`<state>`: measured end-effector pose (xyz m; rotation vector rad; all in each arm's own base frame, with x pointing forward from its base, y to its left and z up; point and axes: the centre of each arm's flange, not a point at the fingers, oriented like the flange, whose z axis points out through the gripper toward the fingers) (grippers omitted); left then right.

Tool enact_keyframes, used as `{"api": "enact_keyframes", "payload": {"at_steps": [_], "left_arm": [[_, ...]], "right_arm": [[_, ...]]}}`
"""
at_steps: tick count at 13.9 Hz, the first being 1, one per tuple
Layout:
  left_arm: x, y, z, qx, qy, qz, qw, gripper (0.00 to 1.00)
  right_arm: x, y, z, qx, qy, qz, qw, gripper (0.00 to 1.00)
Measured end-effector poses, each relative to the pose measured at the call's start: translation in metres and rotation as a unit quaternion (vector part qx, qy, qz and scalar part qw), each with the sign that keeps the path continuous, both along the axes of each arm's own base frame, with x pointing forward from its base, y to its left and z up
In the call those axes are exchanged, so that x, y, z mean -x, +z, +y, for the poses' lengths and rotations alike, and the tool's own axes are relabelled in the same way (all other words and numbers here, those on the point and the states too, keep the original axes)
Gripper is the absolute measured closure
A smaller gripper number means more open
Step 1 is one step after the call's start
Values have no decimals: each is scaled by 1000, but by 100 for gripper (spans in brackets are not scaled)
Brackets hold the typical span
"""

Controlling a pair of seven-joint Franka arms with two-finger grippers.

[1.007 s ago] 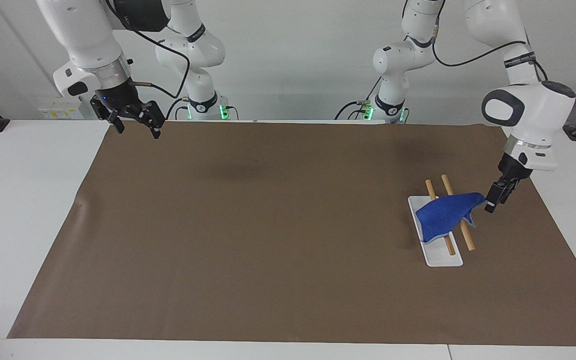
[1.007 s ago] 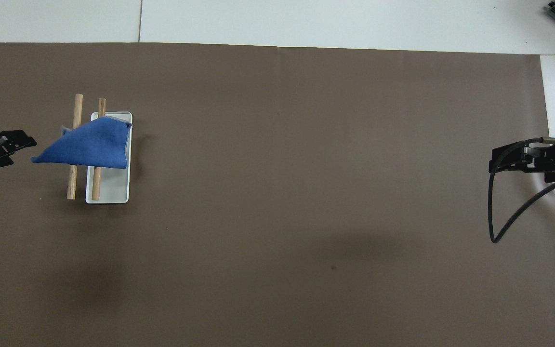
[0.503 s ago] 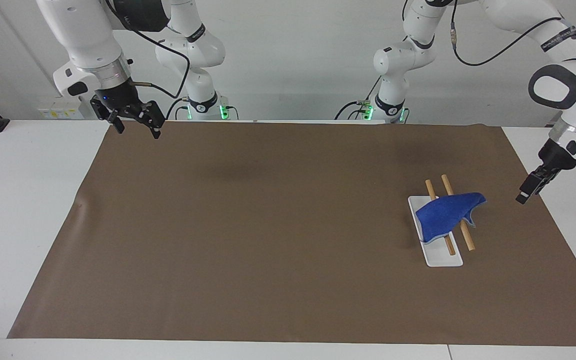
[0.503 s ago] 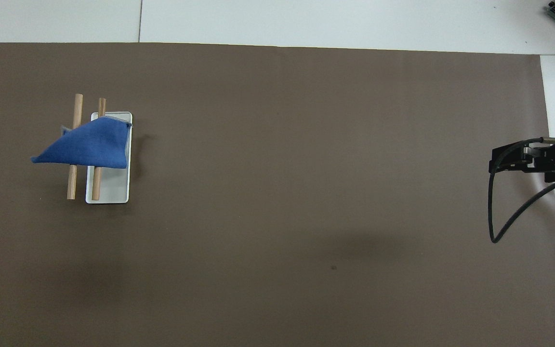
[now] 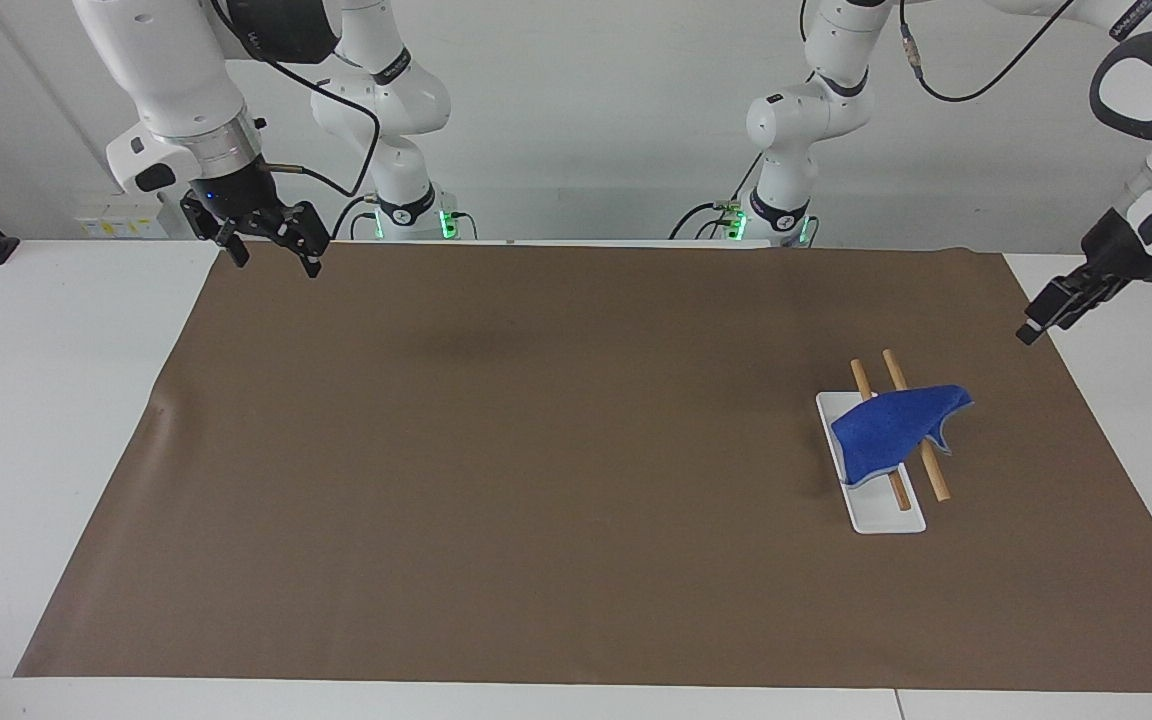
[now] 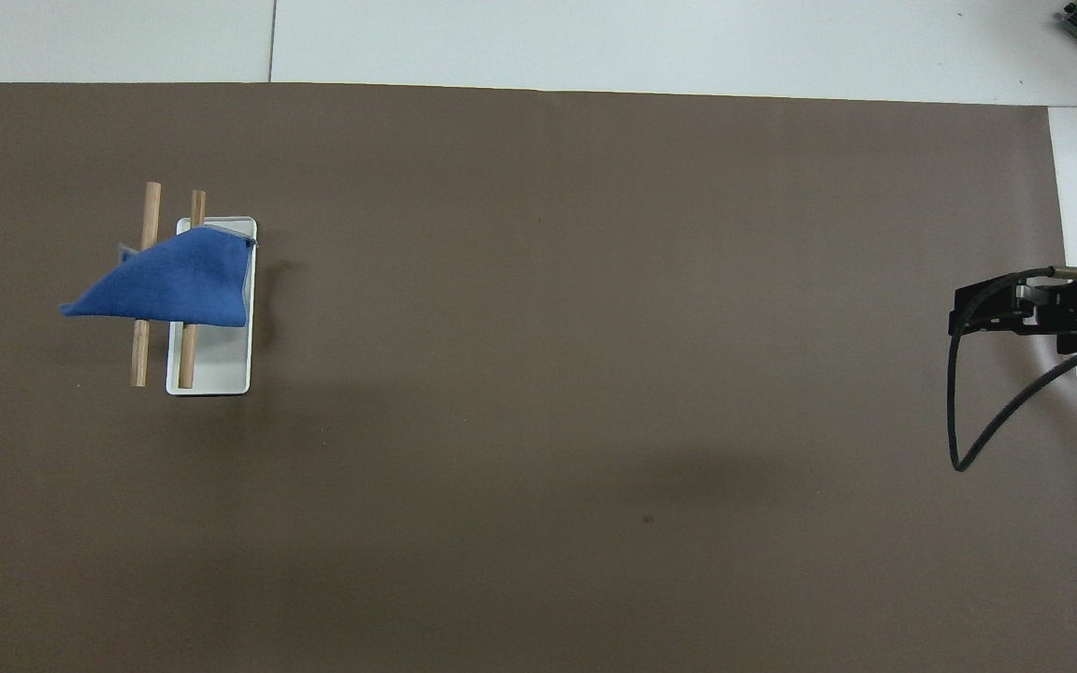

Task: Right arm passes towel to left arm to hang

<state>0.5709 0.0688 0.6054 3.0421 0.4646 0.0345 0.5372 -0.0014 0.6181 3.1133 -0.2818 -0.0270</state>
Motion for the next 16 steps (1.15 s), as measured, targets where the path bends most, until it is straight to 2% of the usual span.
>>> {"api": "enact_keyframes", "payload": {"at_steps": [2,4,6,8,16], "left_arm": [[10,10,-41,-23,-41,26,999,26],[13,12,-72,-35,-68,33,996,25],[14,11,-77,-38,-73,36,996,21],[14,9,-70,-38,-68,39,996,1],[15,11,-87,-38,-83,34,995,0]], "right_arm": [[0,0,0,0,0,0,1000,0],[0,0,0,0,0,0,1000,0],[0,0,0,0,0,0,1000,0],[0,0,0,0,0,0,1000,0],[0,0,0,0,0,0,1000,0]]}}
